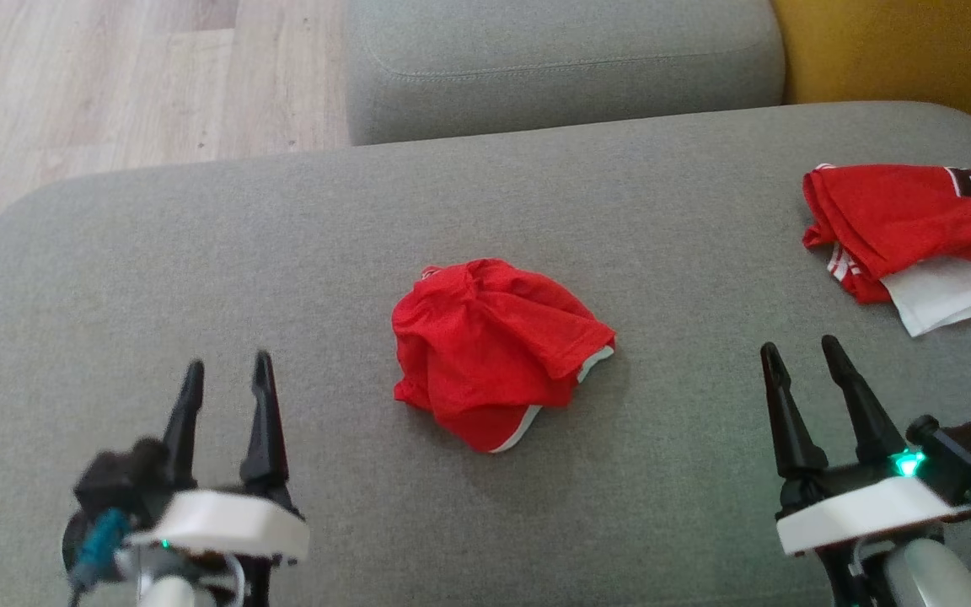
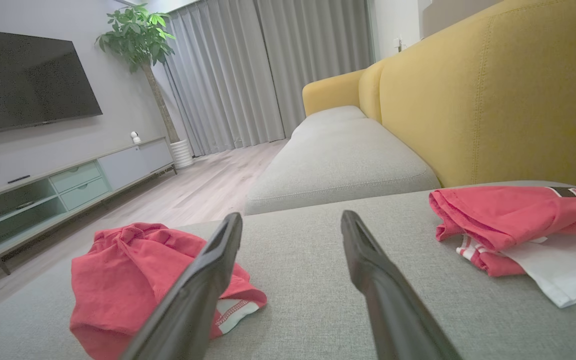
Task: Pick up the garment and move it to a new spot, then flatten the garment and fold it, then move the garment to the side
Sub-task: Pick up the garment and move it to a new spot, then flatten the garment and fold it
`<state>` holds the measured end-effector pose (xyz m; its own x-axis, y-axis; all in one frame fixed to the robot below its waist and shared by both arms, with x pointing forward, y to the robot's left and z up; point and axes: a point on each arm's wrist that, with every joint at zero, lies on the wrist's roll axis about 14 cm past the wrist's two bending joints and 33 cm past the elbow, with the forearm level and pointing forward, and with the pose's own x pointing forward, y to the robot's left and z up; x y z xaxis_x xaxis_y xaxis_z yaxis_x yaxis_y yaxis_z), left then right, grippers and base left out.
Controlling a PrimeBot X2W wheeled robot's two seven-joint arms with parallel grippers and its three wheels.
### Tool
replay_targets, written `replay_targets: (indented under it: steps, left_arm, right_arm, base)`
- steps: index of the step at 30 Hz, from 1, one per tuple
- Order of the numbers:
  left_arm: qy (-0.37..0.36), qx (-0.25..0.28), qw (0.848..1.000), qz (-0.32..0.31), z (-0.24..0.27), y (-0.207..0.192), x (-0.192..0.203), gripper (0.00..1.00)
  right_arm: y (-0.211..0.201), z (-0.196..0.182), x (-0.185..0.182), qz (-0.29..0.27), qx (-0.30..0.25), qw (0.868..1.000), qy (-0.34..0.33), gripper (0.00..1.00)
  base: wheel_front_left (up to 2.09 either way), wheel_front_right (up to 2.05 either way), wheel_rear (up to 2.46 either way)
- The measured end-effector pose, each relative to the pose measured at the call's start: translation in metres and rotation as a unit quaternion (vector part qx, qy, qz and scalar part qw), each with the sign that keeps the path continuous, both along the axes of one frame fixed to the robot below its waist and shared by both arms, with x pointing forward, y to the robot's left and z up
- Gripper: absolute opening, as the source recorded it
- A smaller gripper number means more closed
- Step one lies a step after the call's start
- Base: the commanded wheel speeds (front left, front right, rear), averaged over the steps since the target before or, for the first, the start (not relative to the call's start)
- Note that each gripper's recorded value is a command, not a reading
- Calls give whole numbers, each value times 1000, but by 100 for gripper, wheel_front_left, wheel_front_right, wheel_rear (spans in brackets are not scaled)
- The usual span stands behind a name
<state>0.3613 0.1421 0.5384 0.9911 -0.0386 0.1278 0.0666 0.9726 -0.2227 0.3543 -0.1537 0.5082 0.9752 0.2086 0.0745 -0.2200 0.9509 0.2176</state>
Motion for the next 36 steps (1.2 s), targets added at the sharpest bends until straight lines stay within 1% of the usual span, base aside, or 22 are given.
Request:
replay_targets:
  steps: [3, 7, 10, 12, 16, 18, 20, 23, 25, 26, 27, 32, 35, 36]
  left_arm:
    - [18, 18, 1000, 11, -14, 3, -12, 100]
    - [22, 33, 999, 20, -19, 8, -11, 100]
    - [22, 28, 999, 26, -20, 10, -8, 100]
    - [20, 27, 999, 18, -20, 5, -8, 100]
    - [24, 22, 999, 20, -24, 5, -7, 100]
    - [26, 24, 999, 19, -25, 6, -8, 100]
    - [25, 21, 999, 19, -25, 6, -10, 100]
    - [29, 11, 999, 25, -28, 9, -13, 100]
    - [32, 9, 999, 36, -30, 16, -17, 100]
    - [33, 7, 998, 48, -31, 23, -21, 100]
    - [34, 6, 998, 53, -31, 26, -24, 100]
    - [33, 0, 996, 87, -30, 46, -33, 100]
    - [34, -1, 994, 108, -32, 58, -40, 100]
    - [35, -1, 993, 114, -32, 62, -42, 100]
  right_arm:
    - [-1, -4, -1, -1, -1, 1000, 5, 100]
    - [0, -6, -2, 1, -5, 1000, 8, 100]
    - [-3, -4, -2, -3, -12, 1000, 4, 100]
    - [-4, -3, -2, -4, -17, 1000, 2, 100]
    - [-8, -2, -1, -8, -36, 999, -2, 100]
    - [6, -4, 0, 15, -39, 999, 5, 100]
    - [33, -12, 0, 63, -47, 996, 34, 100]
    - [70, -21, 6, 134, -84, 985, 67, 100]
    - [82, -23, 18, 159, -114, 977, 83, 100]
    - [94, -30, 28, 184, -146, 966, 107, 100]
    - [101, -34, 30, 197, -158, 960, 118, 100]
    - [126, -64, 29, 246, -204, 932, 174, 100]
    - [130, -85, 27, 258, -228, 917, 203, 100]
    - [130, -89, 28, 259, -235, 914, 206, 100]
  base:
    - [0, 0, 0]
    - [0, 0, 0]
    - [0, 0, 0]
    - [0, 0, 0]
    - [0, 0, 0]
    - [0, 0, 0]
    - [0, 0, 0]
    - [0, 0, 0]
    - [0, 0, 0]
    - [0, 0, 0]
    - [0, 0, 0]
    - [0, 0, 0]
    - [0, 0, 0]
    - [0, 0, 0]
